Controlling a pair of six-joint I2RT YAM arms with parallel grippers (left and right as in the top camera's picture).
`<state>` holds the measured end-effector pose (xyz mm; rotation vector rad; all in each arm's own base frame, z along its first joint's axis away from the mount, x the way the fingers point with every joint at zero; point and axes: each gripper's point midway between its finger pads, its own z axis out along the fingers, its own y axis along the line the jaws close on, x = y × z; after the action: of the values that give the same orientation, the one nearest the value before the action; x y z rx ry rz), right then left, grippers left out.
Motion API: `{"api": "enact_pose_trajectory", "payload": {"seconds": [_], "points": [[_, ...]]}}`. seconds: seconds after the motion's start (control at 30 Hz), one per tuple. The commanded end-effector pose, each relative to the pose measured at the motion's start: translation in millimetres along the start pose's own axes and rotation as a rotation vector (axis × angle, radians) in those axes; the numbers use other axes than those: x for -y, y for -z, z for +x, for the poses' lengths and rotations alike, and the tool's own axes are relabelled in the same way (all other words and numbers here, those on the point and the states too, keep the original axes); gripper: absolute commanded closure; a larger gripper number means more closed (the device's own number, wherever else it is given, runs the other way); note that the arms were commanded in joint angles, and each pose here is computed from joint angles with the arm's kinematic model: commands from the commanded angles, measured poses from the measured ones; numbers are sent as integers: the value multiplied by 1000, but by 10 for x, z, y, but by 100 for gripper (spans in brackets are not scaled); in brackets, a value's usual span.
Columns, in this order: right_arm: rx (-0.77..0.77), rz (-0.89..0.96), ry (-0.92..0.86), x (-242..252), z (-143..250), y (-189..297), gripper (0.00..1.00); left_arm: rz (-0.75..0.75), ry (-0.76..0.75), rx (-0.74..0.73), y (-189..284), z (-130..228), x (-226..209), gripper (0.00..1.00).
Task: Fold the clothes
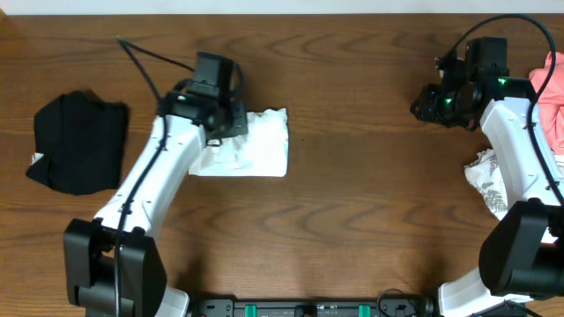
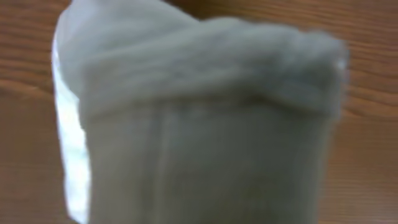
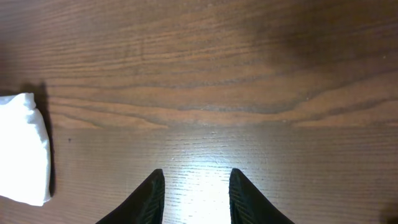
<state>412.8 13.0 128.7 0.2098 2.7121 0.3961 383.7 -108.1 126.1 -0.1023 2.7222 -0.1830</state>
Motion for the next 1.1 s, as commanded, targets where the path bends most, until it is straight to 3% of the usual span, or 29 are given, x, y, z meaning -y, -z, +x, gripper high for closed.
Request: {"api": "enact_pose_trajectory", "payload": {"seconds": [0.0, 0.37, 0.9, 0.97, 1.07], "points": [[27, -2, 5, 16, -44, 110, 67, -5, -26, -10, -101, 28, 136, 94], [19, -1, 3, 16, -25, 110, 67, -12, -95, -104, -447, 291, 355, 94], [11, -6, 3, 0, -4, 106, 67, 32, -182, -107, -565, 474, 792, 93], [9, -6, 5, -9, 0, 104, 67, 41, -181, -120, -598, 518, 837, 88], [9, -8, 9, -26, 1, 100, 67, 104, -199, -144, -596, 606, 1007, 68]]}}
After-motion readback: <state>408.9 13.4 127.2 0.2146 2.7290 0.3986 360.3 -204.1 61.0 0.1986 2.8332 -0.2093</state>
